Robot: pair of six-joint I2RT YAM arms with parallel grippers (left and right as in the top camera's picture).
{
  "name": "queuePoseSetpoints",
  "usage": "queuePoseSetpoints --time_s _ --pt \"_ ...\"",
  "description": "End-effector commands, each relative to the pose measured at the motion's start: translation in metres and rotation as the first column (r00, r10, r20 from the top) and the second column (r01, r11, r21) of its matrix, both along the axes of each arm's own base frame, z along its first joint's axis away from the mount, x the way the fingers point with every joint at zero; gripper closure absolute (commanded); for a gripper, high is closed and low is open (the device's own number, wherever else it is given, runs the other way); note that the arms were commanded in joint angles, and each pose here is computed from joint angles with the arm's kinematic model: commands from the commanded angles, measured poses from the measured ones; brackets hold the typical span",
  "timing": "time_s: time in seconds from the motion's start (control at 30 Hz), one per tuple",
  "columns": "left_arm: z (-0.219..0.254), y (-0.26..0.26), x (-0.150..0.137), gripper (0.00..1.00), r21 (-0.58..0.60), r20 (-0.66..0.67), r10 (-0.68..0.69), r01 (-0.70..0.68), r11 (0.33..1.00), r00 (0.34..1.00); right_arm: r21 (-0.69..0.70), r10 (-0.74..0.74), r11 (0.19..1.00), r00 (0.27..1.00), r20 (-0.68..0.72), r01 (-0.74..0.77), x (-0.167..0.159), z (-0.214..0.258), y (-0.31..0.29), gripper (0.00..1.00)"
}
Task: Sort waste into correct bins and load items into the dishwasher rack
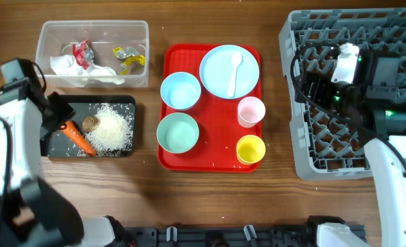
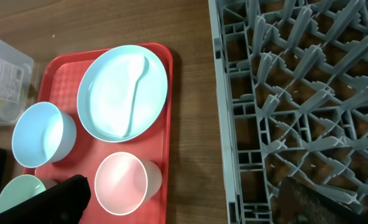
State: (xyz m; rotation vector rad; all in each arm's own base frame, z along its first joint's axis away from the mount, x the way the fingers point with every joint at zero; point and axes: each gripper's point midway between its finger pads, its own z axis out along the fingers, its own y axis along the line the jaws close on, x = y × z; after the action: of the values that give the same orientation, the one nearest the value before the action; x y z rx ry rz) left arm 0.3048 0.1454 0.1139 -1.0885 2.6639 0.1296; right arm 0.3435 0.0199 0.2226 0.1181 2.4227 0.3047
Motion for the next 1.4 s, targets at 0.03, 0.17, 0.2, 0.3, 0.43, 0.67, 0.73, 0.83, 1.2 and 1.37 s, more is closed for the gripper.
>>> queuePoseSetpoints --time_s 0.03,0.17,0.2,0.3,0.43,0.67,0.73,0.83,1.2,1.37 --pt "0.06 -0.078 0.023 0.43 -0.043 0.219 -0.256 0.271 0.962 0.942 -0.001 -0.016 1.0 1.0 0.013 0.016 0.005 0.005 -0.001 0.0" --pt "0.067 -0.176 0.032 0.34 -0.043 0.258 -0.504 0.531 0.846 0.824 0.019 0.002 1.0 1.0 0.015 -0.002 0.004 0.006 0.003 0.0" --pt "0.068 -0.193 0.031 0.33 -0.043 0.261 -0.543 0.572 0.819 0.798 0.019 0.002 1.0 1.0 0.015 -0.002 0.004 0.006 0.003 0.0" --pt "0.071 -0.24 0.028 0.27 -0.027 0.288 -0.645 0.679 0.733 0.708 0.059 0.054 0.997 0.998 0.031 -0.056 0.005 0.01 0.014 0.0" --pt "0.07 -0.286 0.032 0.17 -0.004 0.326 -0.723 0.765 0.644 0.61 0.107 0.096 0.989 0.994 0.05 -0.101 0.005 0.014 0.025 0.0" --pt "0.029 -0.36 0.042 0.0 -0.007 0.322 -0.812 0.859 0.512 0.487 0.128 0.117 0.984 0.991 0.065 -0.124 0.006 0.018 0.03 0.0" --pt "0.011 -0.366 0.044 0.0 -0.023 0.294 -0.822 0.864 0.503 0.487 0.14 0.13 0.981 0.99 0.063 -0.138 0.004 0.018 0.034 0.0" --pt "0.005 -0.364 0.047 0.0 -0.026 0.283 -0.821 0.86 0.51 0.495 0.138 0.159 0.976 0.984 0.077 -0.168 0.005 0.02 0.044 0.0" --pt "0.006 -0.348 0.054 0.0 -0.025 0.281 -0.801 0.839 0.544 0.528 0.111 0.248 0.96 0.965 0.085 -0.257 0.029 0.063 0.09 0.01" --pt "0.003 -0.348 0.052 0.0 -0.032 0.269 -0.805 0.84 0.541 0.529 0.085 0.25 0.968 0.936 -0.246 -0.236 0.029 -0.007 0.091 0.07"
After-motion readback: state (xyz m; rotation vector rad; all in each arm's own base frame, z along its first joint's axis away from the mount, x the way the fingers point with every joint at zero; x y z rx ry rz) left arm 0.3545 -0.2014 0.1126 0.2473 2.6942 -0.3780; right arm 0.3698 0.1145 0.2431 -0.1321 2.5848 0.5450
